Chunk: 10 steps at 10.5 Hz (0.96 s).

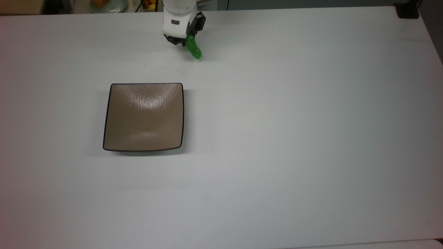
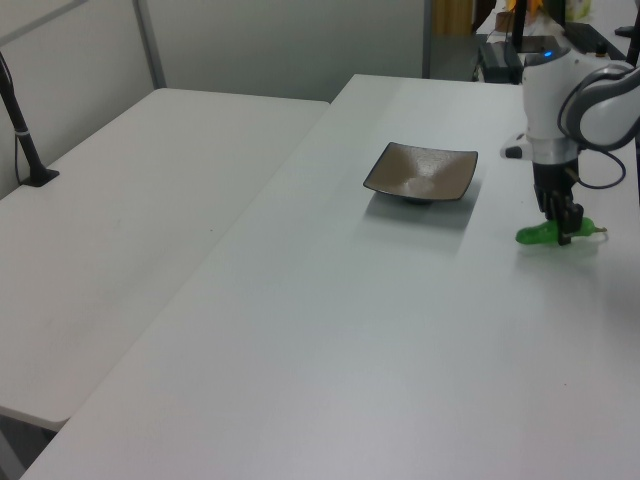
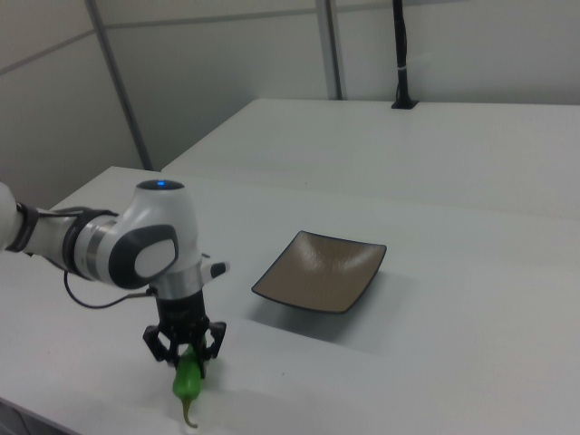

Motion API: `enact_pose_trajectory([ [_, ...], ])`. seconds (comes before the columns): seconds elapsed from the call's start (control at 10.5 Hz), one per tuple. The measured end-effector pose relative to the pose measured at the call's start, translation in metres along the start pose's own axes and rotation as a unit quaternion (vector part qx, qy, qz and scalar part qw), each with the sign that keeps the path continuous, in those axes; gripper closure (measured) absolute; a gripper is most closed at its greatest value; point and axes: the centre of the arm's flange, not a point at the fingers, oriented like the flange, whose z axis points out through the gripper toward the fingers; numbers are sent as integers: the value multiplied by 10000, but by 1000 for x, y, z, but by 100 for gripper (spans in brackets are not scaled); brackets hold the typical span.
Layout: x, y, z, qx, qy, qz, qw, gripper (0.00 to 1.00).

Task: Chili peppers are placed on a ceramic plate
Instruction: 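Lift the grasped chili pepper up off the table, then carry the chili pepper over the brown plate and lower it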

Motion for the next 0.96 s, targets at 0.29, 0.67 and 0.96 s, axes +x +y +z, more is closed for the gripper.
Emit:
enact_pose_trajectory([
  [0.29,10,17,-55,7,15,214,9998,63],
  [0.67,11,44,-172,55,6,696,9976,63],
  [0.96,24,72,-211,-29,206,1216,9924,63],
])
